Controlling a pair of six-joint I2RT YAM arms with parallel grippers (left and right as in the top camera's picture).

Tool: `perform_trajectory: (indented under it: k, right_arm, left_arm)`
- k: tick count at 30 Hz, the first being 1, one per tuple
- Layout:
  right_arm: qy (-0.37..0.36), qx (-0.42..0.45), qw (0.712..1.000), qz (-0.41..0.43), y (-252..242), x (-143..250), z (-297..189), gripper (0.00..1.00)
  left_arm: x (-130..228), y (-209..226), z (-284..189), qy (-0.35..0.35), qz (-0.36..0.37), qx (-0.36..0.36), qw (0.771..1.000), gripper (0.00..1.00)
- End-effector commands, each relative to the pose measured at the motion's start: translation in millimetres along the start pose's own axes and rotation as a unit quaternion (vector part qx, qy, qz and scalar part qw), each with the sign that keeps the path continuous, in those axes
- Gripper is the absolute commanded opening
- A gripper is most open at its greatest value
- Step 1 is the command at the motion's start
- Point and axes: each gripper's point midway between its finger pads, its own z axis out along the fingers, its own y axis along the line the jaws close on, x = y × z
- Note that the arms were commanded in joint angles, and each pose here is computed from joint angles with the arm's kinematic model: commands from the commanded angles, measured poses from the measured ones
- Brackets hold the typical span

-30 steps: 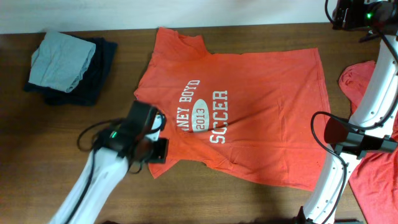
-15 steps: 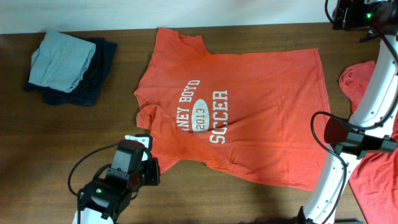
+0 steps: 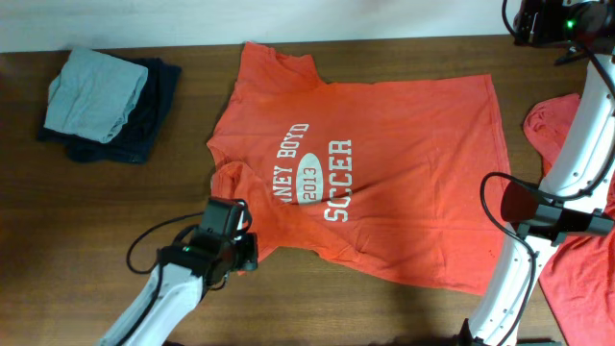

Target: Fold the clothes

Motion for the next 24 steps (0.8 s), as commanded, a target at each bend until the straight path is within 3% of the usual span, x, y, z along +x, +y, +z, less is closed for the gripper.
perform_trajectory:
  k: [1, 24]
  right_arm:
    - [0.001, -0.008, 1.000, -0.001, 4.5, 0.1, 2.0, 0.99]
    - [0.001, -0.008, 1.000, -0.001, 4.5, 0.1, 2.0, 0.99]
  left_arm:
    - [5.3, -0.5, 7.4, 0.015, 0.010, 0.002, 1.000, 0.00]
    - [2.7, -12.6, 10.9, 0.013, 0.075, 0.035, 0.997, 0.00]
